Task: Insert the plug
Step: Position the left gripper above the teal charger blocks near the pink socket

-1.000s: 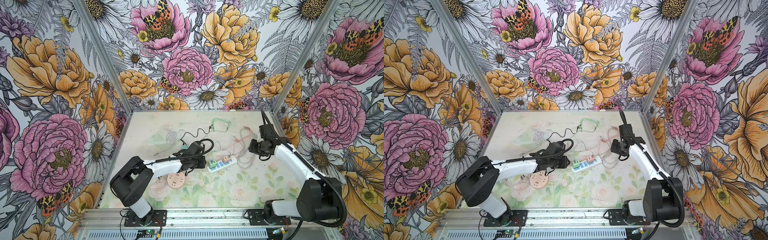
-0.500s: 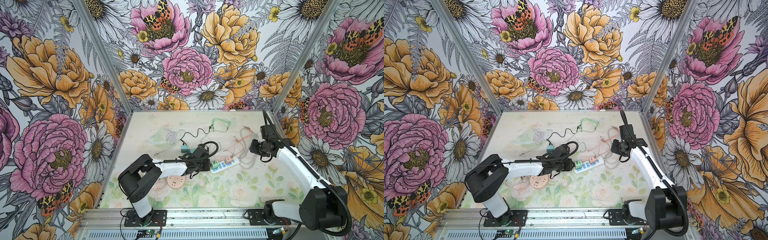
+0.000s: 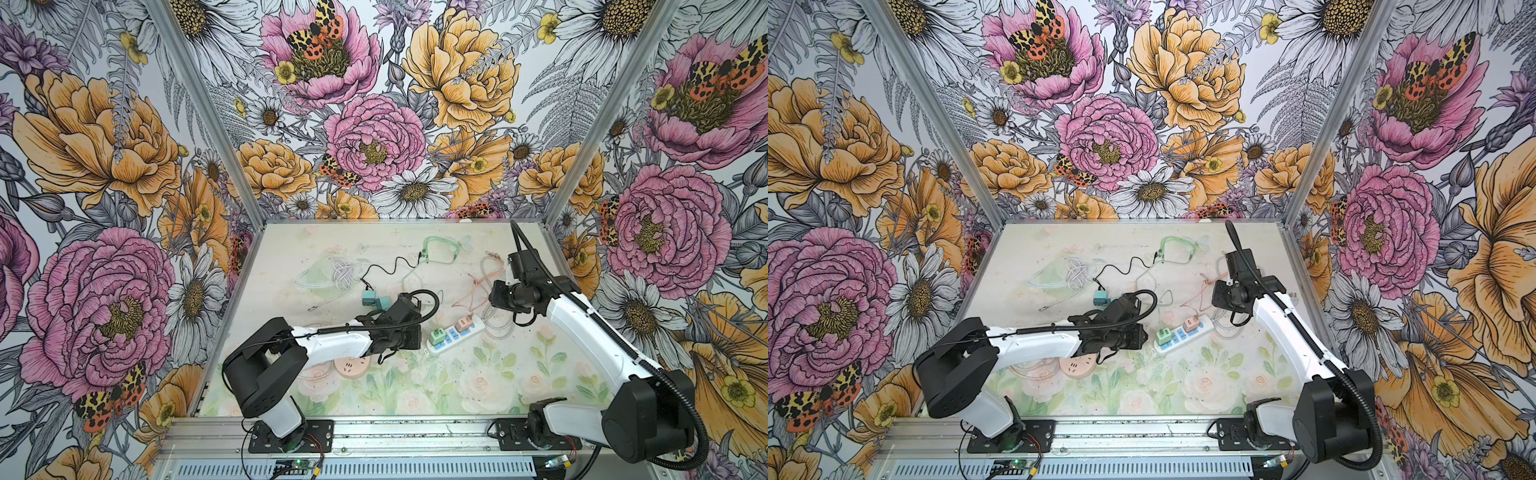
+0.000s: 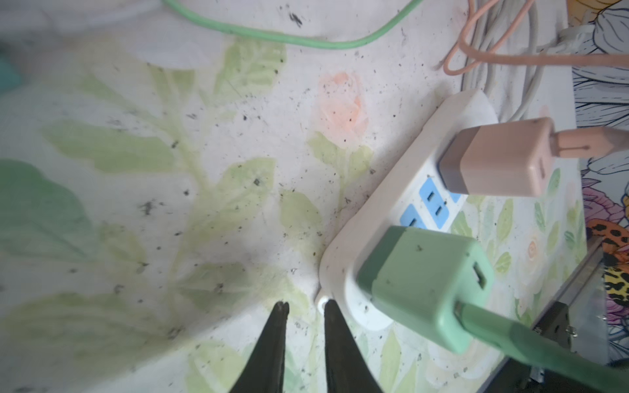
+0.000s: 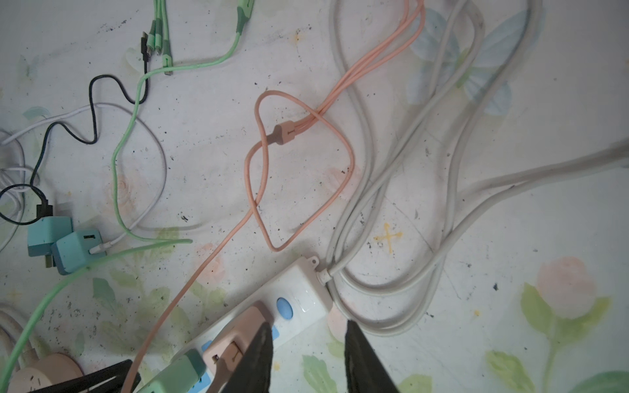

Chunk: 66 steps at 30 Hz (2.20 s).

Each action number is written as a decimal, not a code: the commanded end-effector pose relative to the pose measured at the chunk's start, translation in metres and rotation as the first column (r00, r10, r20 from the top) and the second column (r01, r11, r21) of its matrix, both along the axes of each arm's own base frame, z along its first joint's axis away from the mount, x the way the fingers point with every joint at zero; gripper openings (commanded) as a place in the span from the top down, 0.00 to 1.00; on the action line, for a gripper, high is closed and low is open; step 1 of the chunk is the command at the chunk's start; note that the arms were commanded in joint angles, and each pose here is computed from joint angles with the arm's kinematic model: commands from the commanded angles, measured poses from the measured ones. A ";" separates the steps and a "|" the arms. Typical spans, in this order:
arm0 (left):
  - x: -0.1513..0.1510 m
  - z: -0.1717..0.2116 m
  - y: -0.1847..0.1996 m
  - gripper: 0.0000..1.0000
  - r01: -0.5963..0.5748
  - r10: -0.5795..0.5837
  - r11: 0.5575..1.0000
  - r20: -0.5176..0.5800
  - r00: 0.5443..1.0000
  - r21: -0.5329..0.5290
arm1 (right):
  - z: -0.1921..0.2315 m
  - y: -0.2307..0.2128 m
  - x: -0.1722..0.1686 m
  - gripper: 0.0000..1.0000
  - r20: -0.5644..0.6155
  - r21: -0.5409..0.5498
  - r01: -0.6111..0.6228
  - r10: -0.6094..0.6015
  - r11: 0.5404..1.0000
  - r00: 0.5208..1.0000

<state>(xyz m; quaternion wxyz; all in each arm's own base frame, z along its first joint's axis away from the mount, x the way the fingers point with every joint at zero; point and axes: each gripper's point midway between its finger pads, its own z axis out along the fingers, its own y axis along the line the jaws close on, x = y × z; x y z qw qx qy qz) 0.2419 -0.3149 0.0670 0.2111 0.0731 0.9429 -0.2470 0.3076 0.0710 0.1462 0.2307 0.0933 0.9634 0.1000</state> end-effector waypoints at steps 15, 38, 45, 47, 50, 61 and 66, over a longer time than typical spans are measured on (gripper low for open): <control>0.050 0.079 0.169 0.54 -0.269 0.237 0.938 0.159 0.958 0.219 | 0.081 0.086 0.010 0.59 0.274 -0.027 -0.228 0.227 0.973 0.935; -0.061 0.029 0.224 0.94 -0.503 0.534 0.831 -0.086 0.841 0.237 | 0.088 0.166 0.034 0.55 0.325 -0.087 -0.410 0.415 0.908 0.850; -0.086 0.012 0.225 1.00 -0.561 0.599 0.777 -0.063 0.798 0.287 | 0.083 0.174 0.037 0.55 0.321 -0.077 -0.434 0.434 0.898 0.842; -0.091 0.006 0.226 1.00 -0.571 0.613 0.767 -0.069 0.787 0.293 | 0.082 0.174 0.037 0.55 0.321 -0.083 -0.437 0.439 0.896 0.839; -0.097 -0.005 0.227 1.00 -0.551 0.609 0.764 -0.093 0.788 0.335 | 0.083 0.172 0.037 0.55 0.323 -0.093 -0.440 0.445 0.893 0.835; -0.084 -0.032 0.208 1.00 -0.508 0.573 0.789 -0.118 0.811 0.346 | 0.087 0.168 0.040 0.54 0.334 -0.108 -0.433 0.443 0.895 0.832; -0.070 -0.036 0.200 1.00 -0.497 0.556 0.800 -0.102 0.825 0.337 | 0.087 0.166 0.041 0.53 0.333 -0.097 -0.434 0.441 0.896 0.834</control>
